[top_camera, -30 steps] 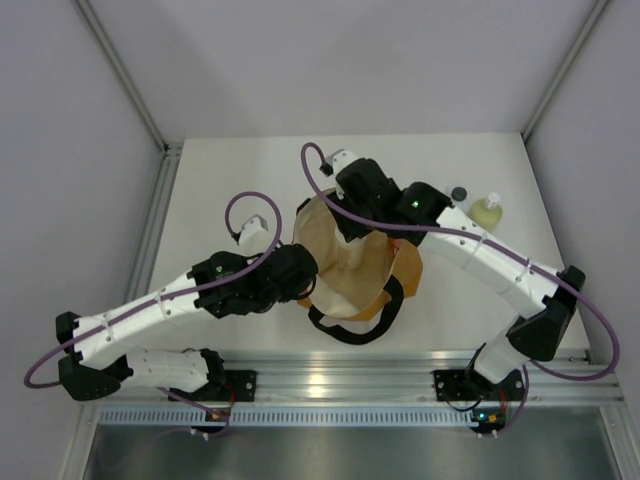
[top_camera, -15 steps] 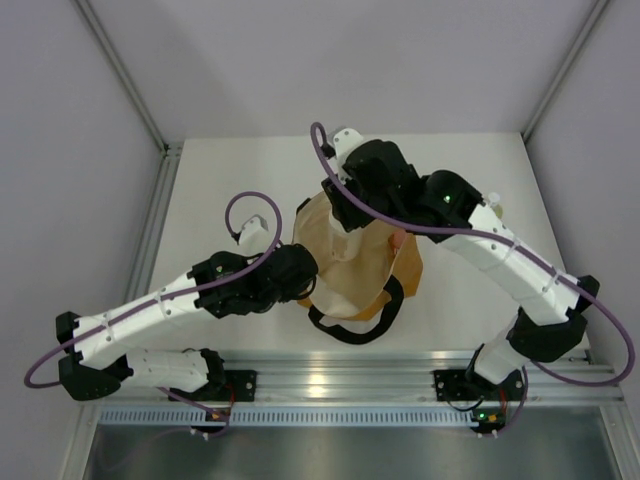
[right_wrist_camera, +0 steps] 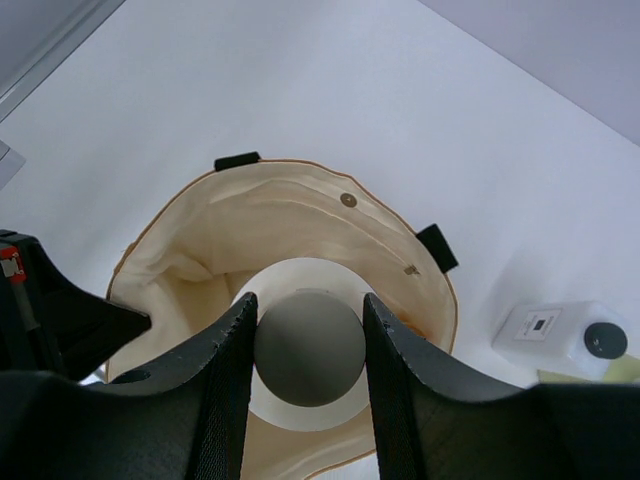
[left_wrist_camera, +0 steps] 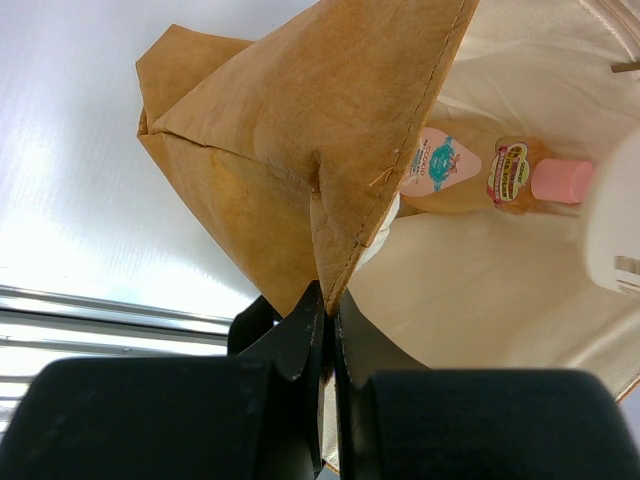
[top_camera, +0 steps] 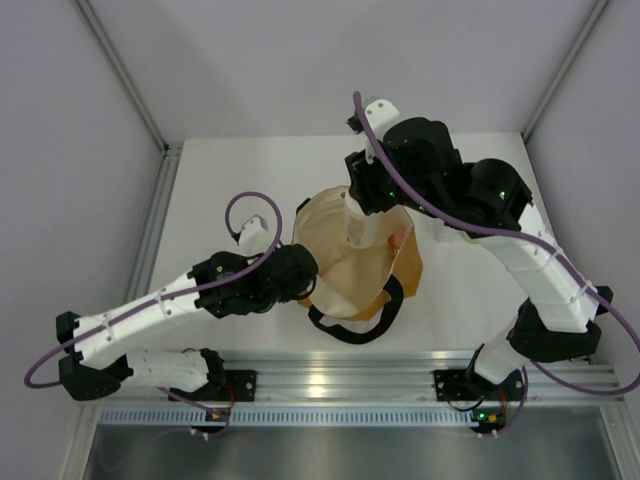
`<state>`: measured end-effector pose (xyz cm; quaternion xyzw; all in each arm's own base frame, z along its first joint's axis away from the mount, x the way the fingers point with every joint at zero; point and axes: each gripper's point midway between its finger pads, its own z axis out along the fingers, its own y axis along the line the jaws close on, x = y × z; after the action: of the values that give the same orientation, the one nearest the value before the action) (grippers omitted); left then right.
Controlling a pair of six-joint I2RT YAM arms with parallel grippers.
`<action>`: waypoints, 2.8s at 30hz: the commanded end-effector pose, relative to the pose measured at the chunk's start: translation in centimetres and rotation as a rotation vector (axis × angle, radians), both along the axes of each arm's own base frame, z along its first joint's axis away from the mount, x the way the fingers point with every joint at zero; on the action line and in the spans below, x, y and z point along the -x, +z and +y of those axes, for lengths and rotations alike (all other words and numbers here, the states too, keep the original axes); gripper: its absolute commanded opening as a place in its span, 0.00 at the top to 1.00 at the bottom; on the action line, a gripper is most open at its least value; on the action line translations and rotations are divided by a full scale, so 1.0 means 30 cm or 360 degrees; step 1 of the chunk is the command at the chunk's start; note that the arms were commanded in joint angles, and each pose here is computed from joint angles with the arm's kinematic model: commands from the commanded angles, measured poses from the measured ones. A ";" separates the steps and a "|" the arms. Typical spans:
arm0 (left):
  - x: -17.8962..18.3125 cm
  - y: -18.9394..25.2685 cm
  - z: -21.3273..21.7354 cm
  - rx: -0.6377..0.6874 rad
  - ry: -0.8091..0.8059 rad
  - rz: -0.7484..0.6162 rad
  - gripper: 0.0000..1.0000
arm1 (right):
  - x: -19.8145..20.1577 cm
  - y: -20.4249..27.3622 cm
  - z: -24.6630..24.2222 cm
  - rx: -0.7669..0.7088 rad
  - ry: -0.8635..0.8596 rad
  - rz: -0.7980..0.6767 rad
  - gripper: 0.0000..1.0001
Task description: Take the personal care products out of the canvas bag
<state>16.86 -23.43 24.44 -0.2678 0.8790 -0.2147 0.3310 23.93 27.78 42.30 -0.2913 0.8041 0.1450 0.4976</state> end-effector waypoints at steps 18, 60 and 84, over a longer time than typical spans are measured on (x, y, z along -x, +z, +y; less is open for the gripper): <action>-0.005 -0.011 -0.003 -0.0038 -0.0011 -0.0017 1.00 | -0.041 0.352 -0.457 -0.0287 -0.0648 -0.0442 1.00; 0.004 -0.022 -0.001 -0.0053 -0.0039 -0.0001 1.00 | -0.255 -0.473 -0.919 -0.0314 -0.1417 -0.0392 1.00; -0.004 -0.006 0.005 -0.0064 -0.0047 -0.0034 1.00 | -0.396 -0.582 -1.368 -0.0281 -0.2028 -0.0614 1.00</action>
<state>16.86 -23.50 23.95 -0.2500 0.8864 -0.2019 0.3333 32.91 -11.15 18.16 0.2340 0.7996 -0.1637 0.5284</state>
